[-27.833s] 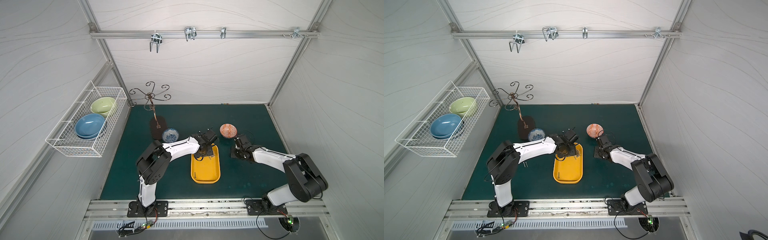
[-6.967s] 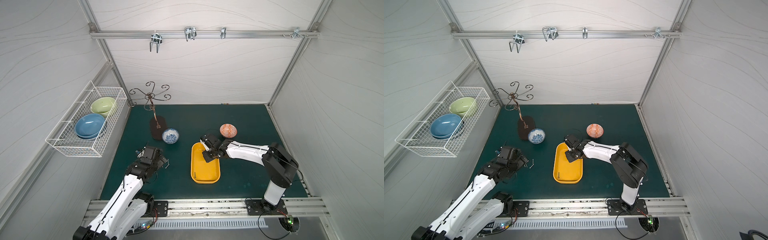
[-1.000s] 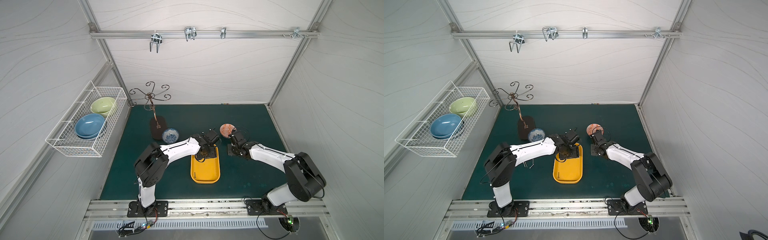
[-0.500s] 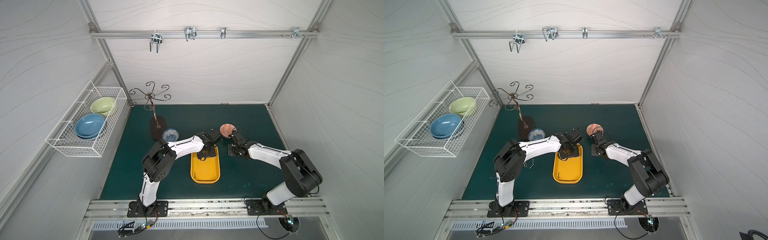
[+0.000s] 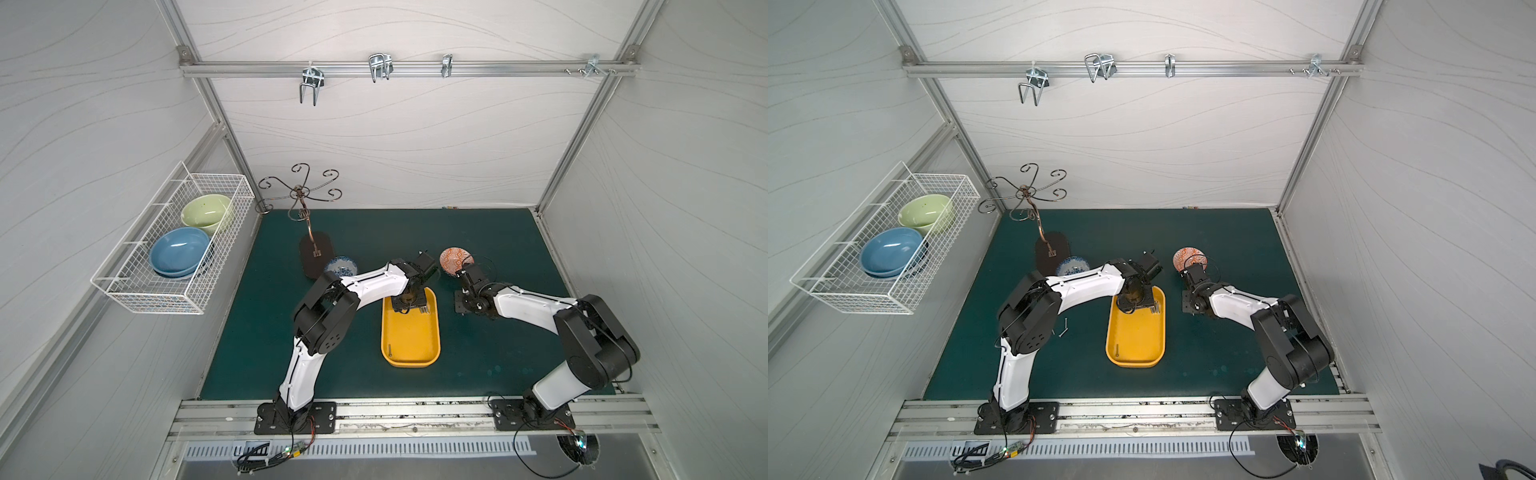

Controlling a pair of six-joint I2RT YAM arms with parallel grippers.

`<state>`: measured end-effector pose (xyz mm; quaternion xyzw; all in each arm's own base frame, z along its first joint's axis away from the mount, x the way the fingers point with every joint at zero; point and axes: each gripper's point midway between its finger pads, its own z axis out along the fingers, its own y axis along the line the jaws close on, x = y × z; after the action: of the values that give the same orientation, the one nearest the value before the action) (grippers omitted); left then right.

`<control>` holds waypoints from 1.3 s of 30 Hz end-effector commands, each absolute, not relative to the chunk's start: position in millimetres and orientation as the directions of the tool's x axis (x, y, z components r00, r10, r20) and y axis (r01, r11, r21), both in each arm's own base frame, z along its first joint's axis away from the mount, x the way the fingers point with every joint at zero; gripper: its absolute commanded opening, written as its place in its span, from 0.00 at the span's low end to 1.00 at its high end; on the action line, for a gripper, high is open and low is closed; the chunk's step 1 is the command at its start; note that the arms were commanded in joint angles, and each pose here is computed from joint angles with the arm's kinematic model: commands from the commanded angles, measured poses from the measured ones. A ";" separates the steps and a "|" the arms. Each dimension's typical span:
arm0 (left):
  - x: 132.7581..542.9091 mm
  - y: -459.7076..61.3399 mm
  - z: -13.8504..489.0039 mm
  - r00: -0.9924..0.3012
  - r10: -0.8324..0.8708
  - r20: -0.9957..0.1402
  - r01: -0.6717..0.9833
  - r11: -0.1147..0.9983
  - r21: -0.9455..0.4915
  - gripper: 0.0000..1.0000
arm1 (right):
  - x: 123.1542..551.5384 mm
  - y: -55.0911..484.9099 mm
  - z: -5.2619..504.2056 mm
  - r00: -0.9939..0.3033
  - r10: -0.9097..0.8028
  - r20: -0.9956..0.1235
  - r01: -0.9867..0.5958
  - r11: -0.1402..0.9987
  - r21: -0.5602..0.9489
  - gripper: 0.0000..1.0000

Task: Take out the screws from the storage box
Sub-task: Place the screw at the center of the board, then pick up the screw from the storage box.

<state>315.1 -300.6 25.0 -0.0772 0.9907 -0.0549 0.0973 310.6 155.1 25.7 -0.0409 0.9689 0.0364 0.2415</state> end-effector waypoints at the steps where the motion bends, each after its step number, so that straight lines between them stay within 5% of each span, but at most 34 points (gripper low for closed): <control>1: 323.8 -303.6 29.1 -0.966 -0.155 -0.206 -0.134 0.985 -0.113 0.56 | 315.4 156.7 33.1 -0.869 -0.049 -0.493 -0.094 0.993 0.067 0.31; 19: 318.7 -318.5 19.3 -0.976 -0.108 -0.189 -0.091 0.991 -0.094 0.57 | 312.1 159.8 35.2 -0.866 -0.054 -0.497 -0.113 0.990 0.089 0.31; 21: 314.3 -311.8 14.1 -0.977 -0.104 -0.185 -0.096 0.994 -0.049 0.53 | 311.8 160.3 35.5 -0.866 -0.055 -0.496 -0.115 0.989 0.092 0.31; 23: 308.4 -305.1 9.1 -0.979 -0.095 -0.179 -0.096 0.995 -0.006 0.36 | 311.4 160.7 34.7 -0.867 -0.056 -0.495 -0.117 0.989 0.094 0.31; 39: 273.1 -274.7 -33.3 -0.993 -0.025 -0.118 -0.045 0.984 0.175 0.36 | 310.7 164.9 35.4 -0.869 -0.062 -0.491 -0.133 0.985 0.110 0.31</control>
<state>304.1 -305.2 14.4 -0.0334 0.9914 0.0161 0.1253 311.7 165.5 30.3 -0.0467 0.9661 0.0650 0.2453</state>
